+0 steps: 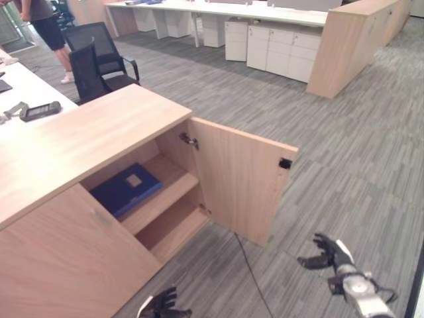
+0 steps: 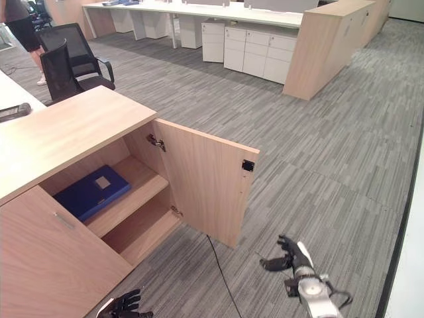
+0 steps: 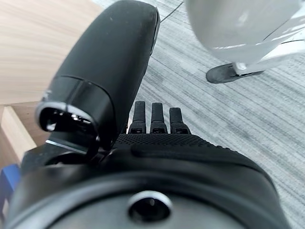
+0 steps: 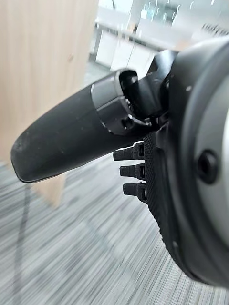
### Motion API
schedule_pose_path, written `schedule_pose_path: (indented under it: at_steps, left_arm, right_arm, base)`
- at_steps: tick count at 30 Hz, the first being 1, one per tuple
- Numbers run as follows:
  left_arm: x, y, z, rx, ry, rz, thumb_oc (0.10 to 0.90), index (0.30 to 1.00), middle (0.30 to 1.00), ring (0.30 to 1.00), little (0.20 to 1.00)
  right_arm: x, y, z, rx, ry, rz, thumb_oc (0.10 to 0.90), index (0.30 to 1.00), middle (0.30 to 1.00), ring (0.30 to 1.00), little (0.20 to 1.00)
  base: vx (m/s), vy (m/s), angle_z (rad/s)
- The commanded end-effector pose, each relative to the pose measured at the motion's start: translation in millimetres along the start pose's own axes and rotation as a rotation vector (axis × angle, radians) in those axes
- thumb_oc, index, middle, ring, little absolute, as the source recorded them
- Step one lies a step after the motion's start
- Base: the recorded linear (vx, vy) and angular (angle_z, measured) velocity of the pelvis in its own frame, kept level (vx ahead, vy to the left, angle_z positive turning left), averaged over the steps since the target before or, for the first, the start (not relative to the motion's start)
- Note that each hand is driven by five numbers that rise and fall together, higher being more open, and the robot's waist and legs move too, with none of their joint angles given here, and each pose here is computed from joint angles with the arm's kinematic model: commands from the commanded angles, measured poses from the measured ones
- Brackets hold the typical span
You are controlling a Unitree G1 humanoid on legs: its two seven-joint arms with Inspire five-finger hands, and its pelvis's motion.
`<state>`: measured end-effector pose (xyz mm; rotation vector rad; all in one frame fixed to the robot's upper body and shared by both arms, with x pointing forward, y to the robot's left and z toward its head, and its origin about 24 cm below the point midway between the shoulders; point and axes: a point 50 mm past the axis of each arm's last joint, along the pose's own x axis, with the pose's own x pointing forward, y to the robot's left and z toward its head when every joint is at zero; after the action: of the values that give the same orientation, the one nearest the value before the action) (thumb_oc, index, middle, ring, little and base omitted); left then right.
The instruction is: Put the empty folder in the office cabinet
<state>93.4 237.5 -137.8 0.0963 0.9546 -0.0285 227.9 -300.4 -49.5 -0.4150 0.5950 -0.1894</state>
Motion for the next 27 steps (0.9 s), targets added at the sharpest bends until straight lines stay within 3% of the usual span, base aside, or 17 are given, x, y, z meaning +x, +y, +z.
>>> schedule_pose_path:
  at_steps: [1,5,13,20,27]
  left_arm:
    - [5.8,7.7,34.9,0.113,-0.124,-0.043,0.8,0.9,0.9,0.9,0.9]
    - [5.5,7.7,37.0,0.126,-0.128,-0.063,0.8,0.9,0.9,0.9,0.9]
    - [3.4,5.8,33.5,0.119,-0.12,-0.084,0.8,0.9,0.9,0.9,0.9]
    - [4.2,3.8,32.7,0.112,-0.117,-0.08,0.8,0.9,0.9,0.9,0.9]
    - [5.5,1.1,32.1,0.109,-0.113,-0.072,0.8,0.9,0.9,0.9,0.9]
  right_arm:
    - [17.5,-75.6,83.8,0.024,-0.228,-0.235,0.8,0.9,0.9,0.9,0.9]
    - [21.8,-98.9,123.7,-0.033,-0.277,-0.286,0.8,0.9,0.9,0.9,0.9]
    - [16.4,-130.5,182.6,0.02,-0.376,-0.374,0.8,0.9,0.9,0.9,0.9]
    - [18.1,-116.1,219.8,0.028,-0.443,-0.341,0.8,0.9,0.9,0.9,0.9]
    - [26.7,-60.9,231.3,0.019,-0.49,-0.185,0.8,0.9,0.9,0.9,0.9]
  base:
    - [0.0,0.0,0.0]
    - [0.0,0.005,-0.01]
    - [0.0,0.005,0.03]
    - [0.0,0.012,0.05]
    - [0.0,0.013,0.1]
